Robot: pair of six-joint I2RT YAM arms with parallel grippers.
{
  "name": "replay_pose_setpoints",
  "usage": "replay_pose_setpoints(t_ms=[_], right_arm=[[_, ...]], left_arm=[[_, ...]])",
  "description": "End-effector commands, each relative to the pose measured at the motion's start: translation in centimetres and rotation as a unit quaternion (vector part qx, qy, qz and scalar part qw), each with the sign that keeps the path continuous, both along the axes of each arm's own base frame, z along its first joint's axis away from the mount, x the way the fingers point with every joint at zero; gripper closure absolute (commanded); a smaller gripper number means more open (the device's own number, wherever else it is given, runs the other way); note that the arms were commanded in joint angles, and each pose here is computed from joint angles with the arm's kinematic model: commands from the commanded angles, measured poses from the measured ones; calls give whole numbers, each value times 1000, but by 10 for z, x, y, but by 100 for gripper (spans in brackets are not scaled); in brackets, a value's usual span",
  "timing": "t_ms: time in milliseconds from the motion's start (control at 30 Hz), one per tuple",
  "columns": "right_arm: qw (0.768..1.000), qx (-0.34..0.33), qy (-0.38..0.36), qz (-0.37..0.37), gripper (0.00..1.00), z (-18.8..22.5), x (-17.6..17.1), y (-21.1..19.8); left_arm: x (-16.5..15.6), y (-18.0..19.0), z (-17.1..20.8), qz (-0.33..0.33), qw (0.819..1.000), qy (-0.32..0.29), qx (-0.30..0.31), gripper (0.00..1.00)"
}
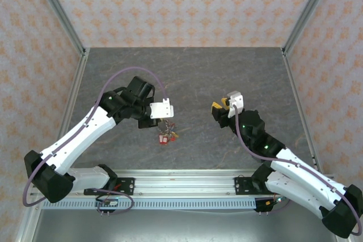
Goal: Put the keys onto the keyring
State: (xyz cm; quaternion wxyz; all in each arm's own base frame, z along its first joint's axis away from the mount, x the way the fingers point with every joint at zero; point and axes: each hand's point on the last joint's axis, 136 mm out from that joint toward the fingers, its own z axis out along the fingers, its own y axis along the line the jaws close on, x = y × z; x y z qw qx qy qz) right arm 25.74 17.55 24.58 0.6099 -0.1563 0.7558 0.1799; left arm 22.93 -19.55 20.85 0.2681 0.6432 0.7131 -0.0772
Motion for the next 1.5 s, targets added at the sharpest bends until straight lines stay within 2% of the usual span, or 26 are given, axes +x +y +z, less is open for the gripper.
replay_pose_setpoints(t_ms=[0, 133, 400, 733, 900, 967, 1067, 1200, 1333, 1433, 1467], right_arm=[[1000, 17, -2, -9, 58, 1, 2, -2], [1000, 15, 4, -5, 57, -4, 0, -1], [1000, 18, 16, -14, 57, -12, -1, -5], [998, 21, 27, -44, 57, -19, 1, -15], [995, 26, 38, -84, 57, -24, 3, -29], [994, 23, 39, -97, 57, -25, 3, -34], [994, 13, 45, -102, 57, -29, 3, -37], [994, 5, 56, -97, 57, -35, 1, -36], [993, 4, 57, -102, 57, -37, 1, -38], [993, 4, 54, -106, 57, -38, 2, -39], [993, 3, 54, -108, 57, -38, 2, -40]], left_arm=[[-4, -3, 7, -15, 1000, 11, -6, 100], [-2, -21, -4, -24, 999, 41, -24, 100], [-3, -62, -29, -65, 995, 67, -22, 100], [-6, -112, -50, -105, 989, 100, -20, 100], [-6, -130, -63, -112, 987, 114, -16, 100], [-4, -139, -67, -103, 987, 119, -27, 100], [-11, -153, -71, -106, 980, 154, -61, 94], [-14, -170, -74, -84, 972, 198, -99, 94], [-15, -178, -83, -71, 968, 210, -115, 93], [-12, -183, -90, -56, 967, 213, -126, 81], [-13, -183, -92, -54, 967, 214, -125, 72]])
